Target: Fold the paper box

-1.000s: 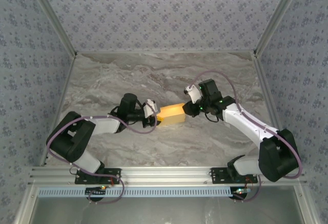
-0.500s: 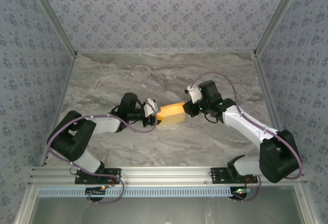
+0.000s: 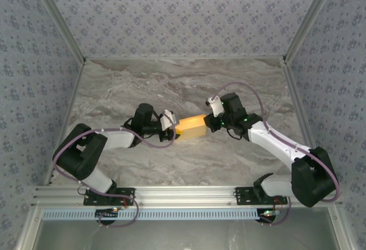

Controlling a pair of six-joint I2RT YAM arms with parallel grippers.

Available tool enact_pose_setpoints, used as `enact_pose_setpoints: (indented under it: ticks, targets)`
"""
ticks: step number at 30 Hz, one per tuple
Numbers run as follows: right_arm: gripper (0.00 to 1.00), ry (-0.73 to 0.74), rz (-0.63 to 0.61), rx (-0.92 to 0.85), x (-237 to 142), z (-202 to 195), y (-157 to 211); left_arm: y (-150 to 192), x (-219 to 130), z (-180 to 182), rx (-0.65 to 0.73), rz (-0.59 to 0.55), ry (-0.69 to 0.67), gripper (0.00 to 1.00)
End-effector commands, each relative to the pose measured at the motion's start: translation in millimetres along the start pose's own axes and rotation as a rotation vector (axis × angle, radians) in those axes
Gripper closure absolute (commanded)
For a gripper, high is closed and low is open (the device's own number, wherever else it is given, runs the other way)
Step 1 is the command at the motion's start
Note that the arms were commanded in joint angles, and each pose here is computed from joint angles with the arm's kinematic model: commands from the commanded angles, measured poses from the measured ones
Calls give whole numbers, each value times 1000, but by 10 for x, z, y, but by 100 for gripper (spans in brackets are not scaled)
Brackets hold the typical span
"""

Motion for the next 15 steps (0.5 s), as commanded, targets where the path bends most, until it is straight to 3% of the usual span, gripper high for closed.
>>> enact_pose_setpoints:
  ticks: [1, 11, 15]
  targets:
    - [88, -55, 42, 15, 58, 278, 92, 20, 23, -4, 3, 25, -7, 54]
    - [90, 38, 5, 119, 20, 271, -62, 52, 45, 2, 7, 41, -3, 56]
    - [91, 88, 64, 214, 34, 195, -11, 56, 51, 2, 9, 45, -2, 56]
Point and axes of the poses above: each hand's point on the last joint's axis, 136 mm out from that joint toward the fingers, its own x axis out along the fingers, its own z axis along the line the jaws close on, y = z × x, the point moved 1 cm from there along -x, back along the fingers, and after that the axes turned 15 degrees about -x, right-handed, at the moved point
